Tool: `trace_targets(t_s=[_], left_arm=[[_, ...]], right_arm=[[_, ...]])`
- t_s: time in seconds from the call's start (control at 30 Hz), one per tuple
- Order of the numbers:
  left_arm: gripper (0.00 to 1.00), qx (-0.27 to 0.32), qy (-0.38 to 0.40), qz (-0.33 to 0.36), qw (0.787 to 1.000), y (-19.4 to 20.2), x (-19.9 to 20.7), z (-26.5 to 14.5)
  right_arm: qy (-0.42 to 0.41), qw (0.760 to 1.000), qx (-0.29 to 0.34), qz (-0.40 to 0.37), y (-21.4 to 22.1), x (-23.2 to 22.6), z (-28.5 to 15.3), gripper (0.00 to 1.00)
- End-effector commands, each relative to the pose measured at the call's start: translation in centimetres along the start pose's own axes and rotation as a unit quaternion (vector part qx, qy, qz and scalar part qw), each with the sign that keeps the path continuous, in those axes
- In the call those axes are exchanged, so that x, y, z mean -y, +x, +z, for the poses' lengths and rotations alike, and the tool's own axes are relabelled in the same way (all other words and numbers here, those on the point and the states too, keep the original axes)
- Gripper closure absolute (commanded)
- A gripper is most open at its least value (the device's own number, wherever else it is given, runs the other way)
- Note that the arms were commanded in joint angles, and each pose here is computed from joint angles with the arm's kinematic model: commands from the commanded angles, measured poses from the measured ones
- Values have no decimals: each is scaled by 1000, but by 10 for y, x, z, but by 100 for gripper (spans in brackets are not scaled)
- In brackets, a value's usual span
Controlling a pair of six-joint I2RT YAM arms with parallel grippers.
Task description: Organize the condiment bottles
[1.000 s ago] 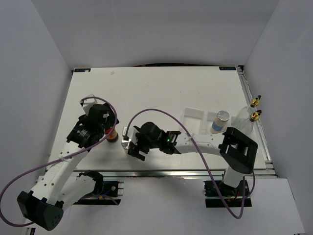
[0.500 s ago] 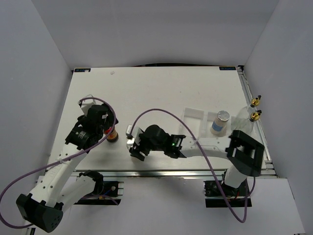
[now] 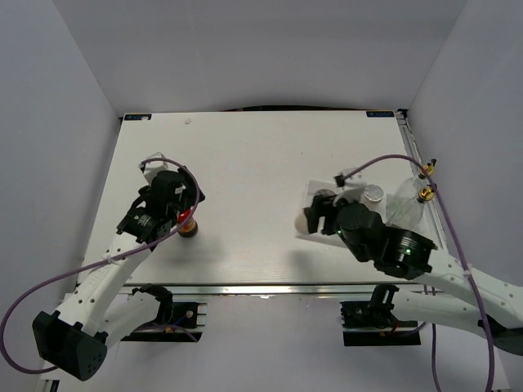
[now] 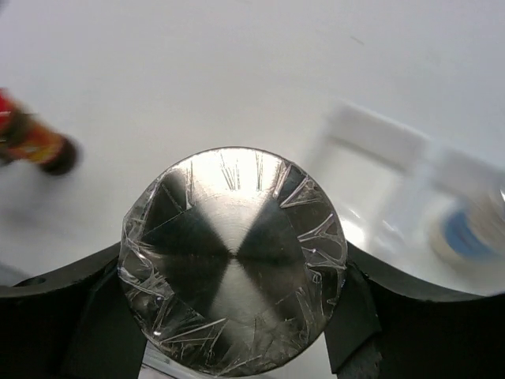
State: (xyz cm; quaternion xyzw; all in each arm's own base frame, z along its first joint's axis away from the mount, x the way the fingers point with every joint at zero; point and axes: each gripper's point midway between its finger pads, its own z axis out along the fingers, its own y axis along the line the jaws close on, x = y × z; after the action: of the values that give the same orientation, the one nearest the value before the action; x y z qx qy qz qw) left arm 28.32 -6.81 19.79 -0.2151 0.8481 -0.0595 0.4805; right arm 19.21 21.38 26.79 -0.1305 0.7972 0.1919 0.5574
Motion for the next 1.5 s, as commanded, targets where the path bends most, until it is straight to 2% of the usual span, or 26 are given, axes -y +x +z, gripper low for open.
trace_targets(t_s=[0.0, 0.03, 0.2, 0.33, 0.37, 0.43, 0.57, 0.77, 0.8, 1.03, 1.13, 1.17, 1.23, 1.27, 1.37, 1.47], left_arm=[[2, 3, 20, 2, 1000, -3, 10, 3], [2, 2, 20, 1, 1000, -2, 11, 3], [2, -5, -1, 5, 1000, 2, 5, 8], [2, -9, -14, 8, 1000, 5, 1, 11], [2, -13, -18, 10, 1000, 7, 1, 14], [2, -18, -33, 15, 999, 10, -4, 15], [2, -18, -59, 20, 998, 10, -13, 15], [2, -25, -79, 24, 996, 16, -20, 19], [2, -29, -83, 27, 996, 18, -22, 20], [2, -38, -101, 34, 994, 30, -30, 27], [2, -40, -105, 35, 993, 33, -31, 30], [2, -40, -108, 35, 993, 33, -32, 31], [2, -41, -110, 34, 992, 35, -32, 33], [2, -39, -110, 33, 993, 34, -32, 34], [2, -41, -117, 33, 992, 36, -33, 35], [2, -40, -119, 30, 992, 33, -33, 34]], right_arm=[[192, 980, -27, 38, 19, 87, -38, 100], [210, 975, -21, 66, 20, 95, -43, 100], [323, 943, -27, 69, 25, 141, -56, 100], [386, 920, -28, 64, 26, 173, -49, 100], [369, 927, -22, 64, 21, 170, -37, 100], [373, 925, -23, 67, 28, 180, -25, 100], [358, 930, 19, 79, 16, 188, -1, 100], [361, 930, 1, 68, 35, 209, 25, 100], [355, 932, 14, 73, 32, 209, 31, 100], [363, 928, -28, 79, 78, 218, 45, 100], [343, 934, -44, 90, 96, 212, 49, 80], [340, 935, -47, 93, 99, 211, 49, 61], [340, 934, -54, 92, 101, 210, 47, 45], [340, 934, -56, 94, 101, 210, 46, 30], [339, 935, -60, 91, 95, 208, 41, 11], [332, 937, -65, 92, 85, 204, 34, 11]])
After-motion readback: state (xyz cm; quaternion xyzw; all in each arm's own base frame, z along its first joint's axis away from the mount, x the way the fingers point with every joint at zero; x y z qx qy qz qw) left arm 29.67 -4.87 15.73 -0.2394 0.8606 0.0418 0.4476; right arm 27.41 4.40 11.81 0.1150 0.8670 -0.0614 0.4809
